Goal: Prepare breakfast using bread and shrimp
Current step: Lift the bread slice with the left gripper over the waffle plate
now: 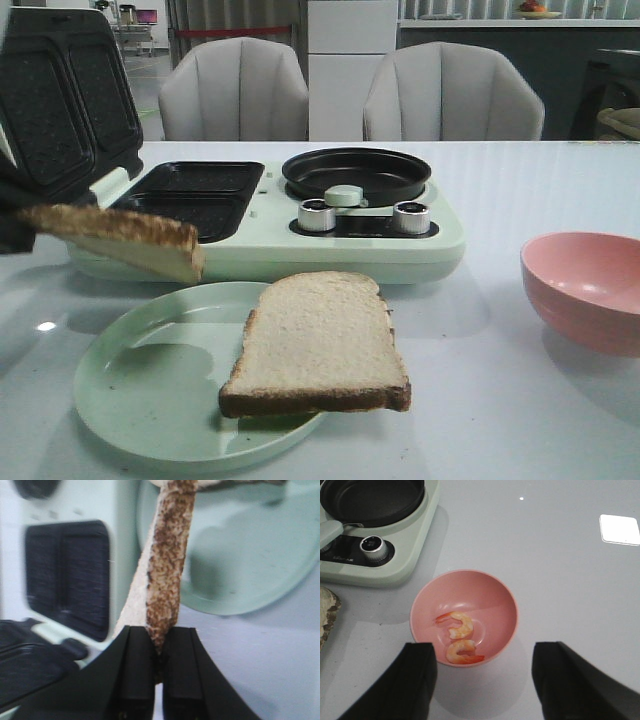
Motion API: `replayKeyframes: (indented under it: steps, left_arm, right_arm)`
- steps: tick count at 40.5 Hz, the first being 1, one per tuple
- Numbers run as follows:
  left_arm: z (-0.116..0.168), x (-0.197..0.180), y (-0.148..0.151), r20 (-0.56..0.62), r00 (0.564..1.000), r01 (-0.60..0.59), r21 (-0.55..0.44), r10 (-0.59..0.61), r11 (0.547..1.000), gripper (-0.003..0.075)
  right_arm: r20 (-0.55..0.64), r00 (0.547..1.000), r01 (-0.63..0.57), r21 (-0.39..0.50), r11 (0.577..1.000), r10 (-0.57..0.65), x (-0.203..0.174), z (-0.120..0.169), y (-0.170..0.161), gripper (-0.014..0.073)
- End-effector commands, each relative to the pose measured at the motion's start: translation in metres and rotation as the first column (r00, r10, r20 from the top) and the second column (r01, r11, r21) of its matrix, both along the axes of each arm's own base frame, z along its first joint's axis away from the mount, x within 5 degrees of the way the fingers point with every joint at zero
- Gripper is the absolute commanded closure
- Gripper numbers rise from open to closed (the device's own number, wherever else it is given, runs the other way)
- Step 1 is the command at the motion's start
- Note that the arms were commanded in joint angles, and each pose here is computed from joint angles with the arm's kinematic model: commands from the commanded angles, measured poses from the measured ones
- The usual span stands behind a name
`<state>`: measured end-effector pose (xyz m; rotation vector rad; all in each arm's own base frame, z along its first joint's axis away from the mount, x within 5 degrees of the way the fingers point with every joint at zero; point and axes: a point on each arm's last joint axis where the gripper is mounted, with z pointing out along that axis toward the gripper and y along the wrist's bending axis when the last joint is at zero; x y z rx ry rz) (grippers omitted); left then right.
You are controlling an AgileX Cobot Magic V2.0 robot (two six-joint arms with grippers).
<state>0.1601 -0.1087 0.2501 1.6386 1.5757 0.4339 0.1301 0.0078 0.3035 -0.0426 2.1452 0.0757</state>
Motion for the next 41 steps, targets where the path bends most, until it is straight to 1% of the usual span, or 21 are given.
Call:
replayKeyframes:
  steps: [1,5,8,11,17,21,29,37,41]
  left_arm:
    - [0.030,-0.006,-0.001,0.166,0.983,0.088,-0.074,-0.075,0.993,0.0619]
    - [0.043,-0.011,0.001,0.266,0.955,0.153,-0.068,-0.129,0.986,0.0619]
    - [0.047,-0.012,0.000,0.317,0.933,0.187,-0.028,-0.169,0.982,0.0619]
    - [0.053,-0.009,0.000,0.338,0.925,0.188,-0.012,-0.173,0.982,0.0619]
    - [0.065,0.008,-0.003,0.353,0.926,0.149,-0.015,-0.134,0.989,0.0619]
    - [0.072,0.026,-0.004,0.362,0.927,0.120,-0.026,-0.102,0.992,0.0619]
    - [0.073,0.069,-0.011,0.370,0.924,0.125,-0.065,-0.092,0.990,0.0619]
    - [0.067,0.125,-0.012,0.361,0.932,0.117,-0.183,-0.044,0.976,0.0619]
    - [0.059,0.153,-0.012,0.360,0.932,0.121,-0.208,-0.039,0.971,0.0619]
  right_arm:
    - [0.105,0.994,0.006,0.008,1.000,-0.007,0.004,0.018,0.000,0.0068]
    - [0.105,0.994,0.006,0.008,1.000,-0.007,0.004,0.018,0.000,0.0068]
    - [0.105,0.994,0.006,0.008,1.000,-0.007,0.004,0.018,0.000,0.0068]
    - [0.105,0.994,0.006,0.008,1.000,-0.007,0.004,0.018,0.000,0.0068]
    - [0.105,0.994,0.006,0.008,1.000,-0.007,0.004,0.018,0.000,0.0068]
    - [0.105,0.994,0.006,0.008,1.000,-0.007,0.004,0.018,0.000,0.0068]
    - [0.105,0.994,0.006,0.008,1.000,-0.007,0.004,0.018,0.000,0.0068]
    - [0.105,0.994,0.006,0.008,1.000,-0.007,0.004,0.018,0.000,0.0068]
    - [0.105,0.994,0.006,0.008,1.000,-0.007,0.004,0.018,0.000,0.0068]
